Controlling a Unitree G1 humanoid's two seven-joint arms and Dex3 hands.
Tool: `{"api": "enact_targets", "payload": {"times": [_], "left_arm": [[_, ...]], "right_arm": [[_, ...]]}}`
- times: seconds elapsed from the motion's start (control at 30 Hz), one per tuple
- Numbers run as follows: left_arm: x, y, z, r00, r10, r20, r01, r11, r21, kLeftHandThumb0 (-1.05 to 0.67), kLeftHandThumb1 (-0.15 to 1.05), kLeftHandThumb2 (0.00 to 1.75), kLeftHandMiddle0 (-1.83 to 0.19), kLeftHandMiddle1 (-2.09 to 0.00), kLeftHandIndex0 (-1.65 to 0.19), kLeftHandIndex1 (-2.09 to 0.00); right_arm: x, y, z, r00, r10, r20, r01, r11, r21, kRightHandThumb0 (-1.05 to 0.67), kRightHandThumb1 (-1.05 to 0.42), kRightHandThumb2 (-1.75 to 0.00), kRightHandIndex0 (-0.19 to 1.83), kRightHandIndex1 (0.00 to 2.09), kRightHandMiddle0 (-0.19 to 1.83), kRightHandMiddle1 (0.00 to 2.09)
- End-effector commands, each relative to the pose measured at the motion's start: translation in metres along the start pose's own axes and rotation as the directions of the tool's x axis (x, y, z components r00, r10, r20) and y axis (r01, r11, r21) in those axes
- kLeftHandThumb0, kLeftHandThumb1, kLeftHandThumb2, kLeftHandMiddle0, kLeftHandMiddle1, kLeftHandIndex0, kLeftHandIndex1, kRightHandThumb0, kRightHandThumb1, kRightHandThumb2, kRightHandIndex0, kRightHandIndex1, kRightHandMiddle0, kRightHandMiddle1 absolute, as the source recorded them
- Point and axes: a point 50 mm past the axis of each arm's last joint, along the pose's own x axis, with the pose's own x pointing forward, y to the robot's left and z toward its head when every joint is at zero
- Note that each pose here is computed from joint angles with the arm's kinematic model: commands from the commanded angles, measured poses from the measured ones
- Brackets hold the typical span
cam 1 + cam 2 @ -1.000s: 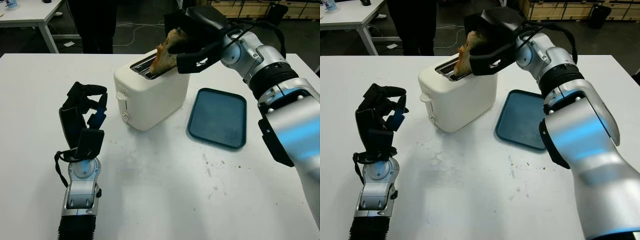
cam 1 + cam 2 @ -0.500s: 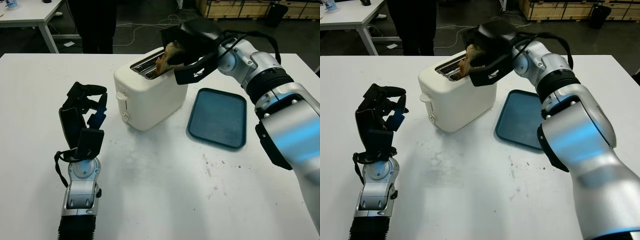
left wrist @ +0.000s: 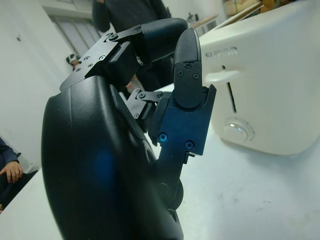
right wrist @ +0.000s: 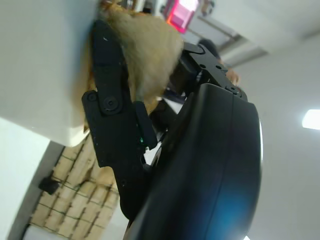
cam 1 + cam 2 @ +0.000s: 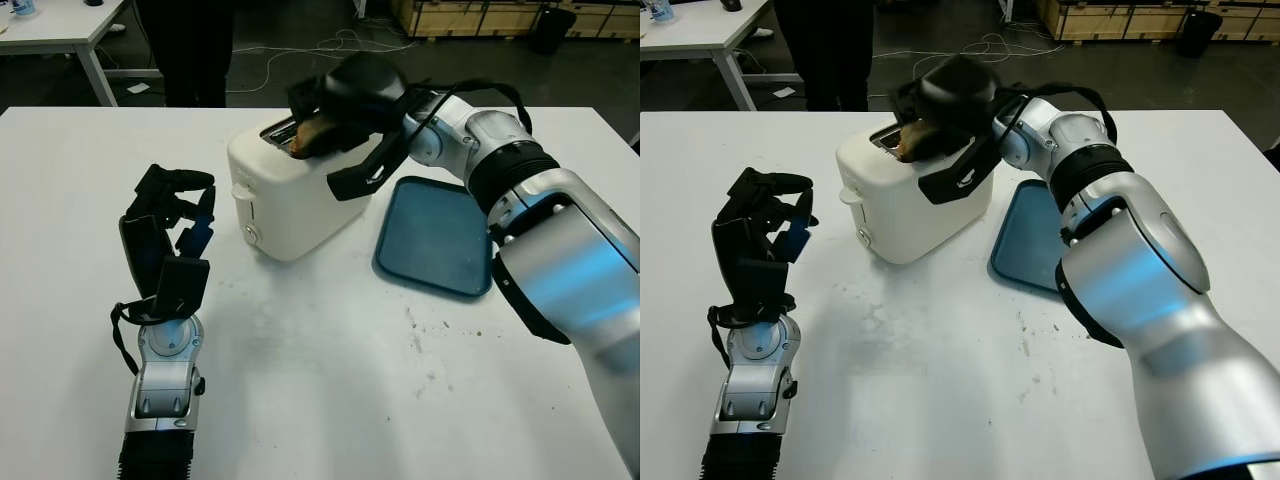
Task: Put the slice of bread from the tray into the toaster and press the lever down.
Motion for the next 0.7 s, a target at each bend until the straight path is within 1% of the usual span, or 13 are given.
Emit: {"api": "enact_targets", "payload": {"times": [0.0, 0.03, 0.13, 0.23, 0.4, 0.5, 0.53, 0.67], "left_arm": [[0.001, -0.001, 0.003, 1.000, 0.005, 0.012, -0.004, 1.000, -0.008, -0.46, 0.92, 0.23, -0.69, -1.62, -0.63, -1.22], [0.001, -0.001, 0.003, 1.000, 0.003, 0.011, -0.003, 1.000, -0.003, -0.46, 0.92, 0.23, -0.69, -1.62, -0.63, -1.22], [0.001, -0.001, 0.003, 1.000, 0.001, 0.011, -0.001, 1.000, 0.007, -0.46, 0.92, 0.24, -0.69, -1.63, -0.62, -1.22], [0.001, -0.001, 0.003, 1.000, 0.000, 0.016, 0.000, 1.000, 0.004, -0.46, 0.92, 0.23, -0.69, -1.63, -0.63, -1.22], [0.001, -0.001, 0.002, 1.000, 0.001, 0.016, -0.001, 1.000, -0.005, -0.44, 0.92, 0.22, -0.70, -1.63, -0.63, -1.22], [0.000, -0.001, 0.002, 1.000, 0.002, 0.013, -0.002, 1.000, -0.001, -0.45, 0.92, 0.23, -0.70, -1.64, -0.63, -1.22], [0.000, -0.001, 0.002, 1.000, 0.003, 0.011, -0.003, 1.000, -0.001, -0.45, 0.92, 0.23, -0.69, -1.63, -0.63, -1.21], [0.000, -0.001, 0.002, 1.000, 0.003, 0.009, -0.003, 1.000, -0.004, -0.45, 0.92, 0.22, -0.69, -1.64, -0.63, -1.22]], "right_arm": [[0.003, -0.011, 0.003, 0.999, -0.035, 0.035, 0.037, 0.998, -0.045, -0.80, -0.92, -0.05, 0.08, 0.84, 0.38, 0.27], [0.003, -0.012, 0.003, 0.998, -0.047, 0.036, 0.049, 0.997, -0.056, -0.79, -0.92, -0.03, 0.04, 0.85, 0.37, 0.26], [0.002, -0.016, 0.000, 0.998, -0.061, 0.031, 0.063, 0.994, -0.087, -0.78, -0.92, -0.02, 0.00, 0.77, 0.34, 0.24], [0.000, -0.020, -0.006, 0.999, -0.052, 0.007, 0.052, 0.993, -0.109, -0.77, -0.92, -0.05, 0.00, 0.63, 0.28, 0.23], [-0.004, -0.029, -0.016, 0.997, -0.061, -0.040, 0.055, 0.990, -0.131, -0.76, -0.92, -0.04, 0.00, 0.46, 0.22, 0.21], [-0.008, -0.040, -0.027, 0.991, -0.097, -0.090, 0.084, 0.987, -0.134, -0.75, -0.92, -0.07, 0.00, 0.39, 0.17, 0.19], [-0.010, -0.044, -0.031, 0.988, -0.111, -0.106, 0.098, 0.987, -0.124, -0.74, -0.92, -0.11, 0.00, 0.37, 0.16, 0.18], [-0.020, -0.060, -0.046, 0.965, -0.190, -0.178, 0.188, 0.982, -0.030, -0.67, -0.92, -0.10, 0.00, 0.39, 0.15, 0.18]]}}
